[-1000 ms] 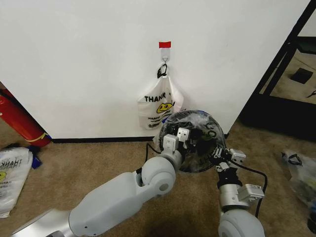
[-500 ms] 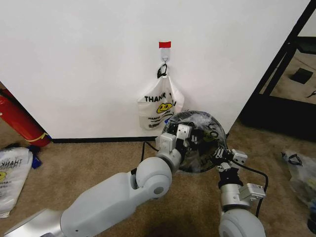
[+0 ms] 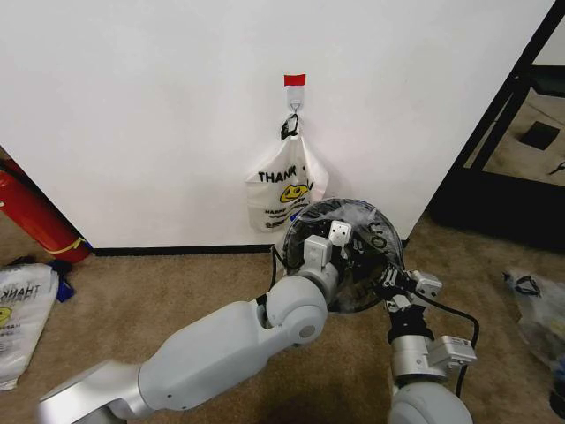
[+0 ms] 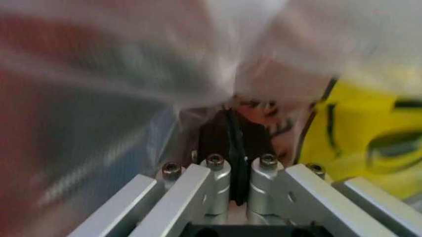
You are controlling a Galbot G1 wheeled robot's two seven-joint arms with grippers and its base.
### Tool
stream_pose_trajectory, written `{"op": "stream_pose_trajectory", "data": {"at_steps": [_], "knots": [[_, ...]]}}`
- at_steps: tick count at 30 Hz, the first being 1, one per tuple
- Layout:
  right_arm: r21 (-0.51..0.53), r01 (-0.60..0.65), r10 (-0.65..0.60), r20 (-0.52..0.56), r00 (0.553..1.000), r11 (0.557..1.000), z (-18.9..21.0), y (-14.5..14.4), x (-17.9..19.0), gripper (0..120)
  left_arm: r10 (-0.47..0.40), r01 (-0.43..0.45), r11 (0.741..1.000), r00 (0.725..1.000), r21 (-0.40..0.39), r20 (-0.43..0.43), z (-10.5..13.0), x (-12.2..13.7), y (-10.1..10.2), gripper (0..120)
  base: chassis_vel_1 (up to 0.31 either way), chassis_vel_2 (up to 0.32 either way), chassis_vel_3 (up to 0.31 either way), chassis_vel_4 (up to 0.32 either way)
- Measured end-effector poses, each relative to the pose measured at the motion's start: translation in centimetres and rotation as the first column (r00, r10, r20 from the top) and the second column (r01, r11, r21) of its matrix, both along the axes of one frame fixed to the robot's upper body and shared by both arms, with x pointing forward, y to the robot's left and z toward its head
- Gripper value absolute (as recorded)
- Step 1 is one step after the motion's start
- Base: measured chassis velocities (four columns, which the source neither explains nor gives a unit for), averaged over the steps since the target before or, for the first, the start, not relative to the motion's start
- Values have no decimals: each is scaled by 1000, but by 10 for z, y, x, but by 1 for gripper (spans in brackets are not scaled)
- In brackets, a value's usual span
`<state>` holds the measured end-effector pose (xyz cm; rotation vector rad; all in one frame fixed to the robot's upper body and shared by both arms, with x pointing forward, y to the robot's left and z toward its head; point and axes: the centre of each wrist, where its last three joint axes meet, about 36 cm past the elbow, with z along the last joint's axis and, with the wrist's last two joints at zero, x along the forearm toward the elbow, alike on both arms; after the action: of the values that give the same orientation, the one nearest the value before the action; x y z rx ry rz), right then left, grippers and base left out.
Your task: Pick up the garbage bag from the wall and place it over the trash bin.
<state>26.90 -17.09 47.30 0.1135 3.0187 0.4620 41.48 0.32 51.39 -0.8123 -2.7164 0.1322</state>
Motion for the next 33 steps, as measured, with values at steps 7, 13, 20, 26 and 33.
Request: {"op": "stream_pose_trajectory", "data": {"at_steps": [7, 13, 20, 26, 33], "knots": [[82, 0, 3, -43, 999, 997, 6, -1, 1, 0, 0, 0, 999, 1000, 40, 2, -4, -6, 8, 0, 0, 0, 0, 0], [268, 11, 31, -153, 988, 963, 17, -4, 1, 0, -26, 27, 999, 999, -20, 30, 7, -16, 18, 0, 0, 0, 0, 0], [462, 47, 79, -249, 965, 885, 27, -11, 7, 0, -39, 40, 999, 998, -12, 47, 16, -23, 26, 0, 0, 0, 0, 0], [403, 16, 75, -210, 975, 915, 22, -3, 4, 0, -29, 28, 999, 999, 23, 34, 12, -18, 15, 0, 0, 0, 0, 0], [370, 0, 72, -182, 981, 929, 24, -1, -2, 0, 19, -21, 993, 1000, 120, 13, -10, -1, 8, 0, 0, 0, 0, 0]]}}
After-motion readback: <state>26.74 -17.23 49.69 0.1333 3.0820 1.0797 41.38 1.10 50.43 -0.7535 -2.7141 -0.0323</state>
